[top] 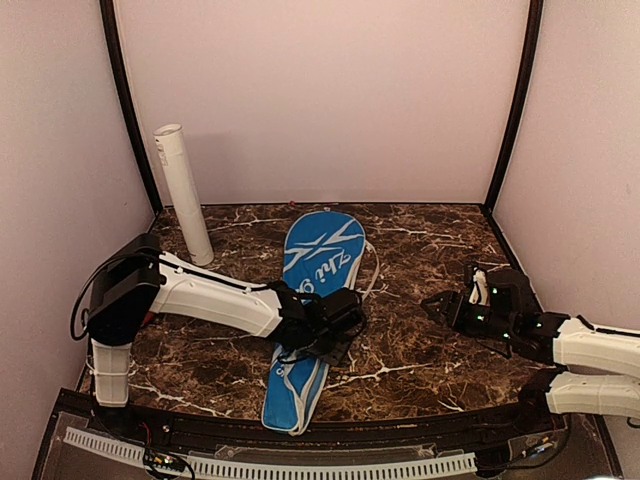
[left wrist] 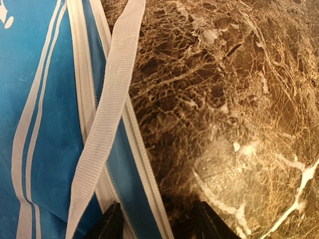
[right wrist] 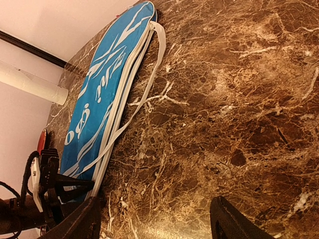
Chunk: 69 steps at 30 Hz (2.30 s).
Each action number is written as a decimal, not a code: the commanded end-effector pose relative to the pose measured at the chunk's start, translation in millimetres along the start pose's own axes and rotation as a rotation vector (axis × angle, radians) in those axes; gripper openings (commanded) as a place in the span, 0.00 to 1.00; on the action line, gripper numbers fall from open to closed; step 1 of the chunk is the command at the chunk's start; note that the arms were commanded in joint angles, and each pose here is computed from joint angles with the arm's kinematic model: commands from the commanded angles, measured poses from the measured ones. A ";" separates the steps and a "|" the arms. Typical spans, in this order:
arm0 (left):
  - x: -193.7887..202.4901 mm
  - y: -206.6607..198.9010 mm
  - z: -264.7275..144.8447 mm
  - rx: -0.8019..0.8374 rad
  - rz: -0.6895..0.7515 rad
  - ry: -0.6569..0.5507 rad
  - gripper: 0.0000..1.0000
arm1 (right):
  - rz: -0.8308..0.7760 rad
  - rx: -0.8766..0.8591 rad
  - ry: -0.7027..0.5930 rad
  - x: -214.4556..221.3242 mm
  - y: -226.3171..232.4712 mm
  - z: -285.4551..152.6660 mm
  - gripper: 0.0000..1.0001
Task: Pack up the badminton gear
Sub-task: Pick up the racket bag from the center of the board, then pick up the zipper from the racket bag.
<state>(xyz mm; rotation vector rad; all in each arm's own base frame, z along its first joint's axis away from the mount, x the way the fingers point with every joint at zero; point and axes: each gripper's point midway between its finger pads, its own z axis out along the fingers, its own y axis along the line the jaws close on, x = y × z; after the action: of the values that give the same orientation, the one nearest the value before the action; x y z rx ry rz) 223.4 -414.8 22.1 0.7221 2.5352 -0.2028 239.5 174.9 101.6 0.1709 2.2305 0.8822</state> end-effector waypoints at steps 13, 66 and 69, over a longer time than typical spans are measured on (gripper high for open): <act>8.3 19.8 -10.3 -0.005 -0.051 0.003 0.00 | 0.022 -0.022 -0.036 -6.0 2.7 -2.9 0.76; 32.5 -30.4 -211.1 0.893 -0.039 -0.241 0.00 | -0.441 -0.287 -0.126 -53.0 37.0 79.0 0.45; 32.8 -30.2 -210.4 0.891 -0.041 -0.239 0.00 | -0.461 -0.304 -0.120 -53.1 39.2 83.5 0.45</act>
<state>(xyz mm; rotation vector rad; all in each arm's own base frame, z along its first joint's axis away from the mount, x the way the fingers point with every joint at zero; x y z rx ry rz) 98.5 -364.9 161.6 0.8640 2.2606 -1.3159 321.1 221.7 97.1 -0.3154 1.9817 0.8934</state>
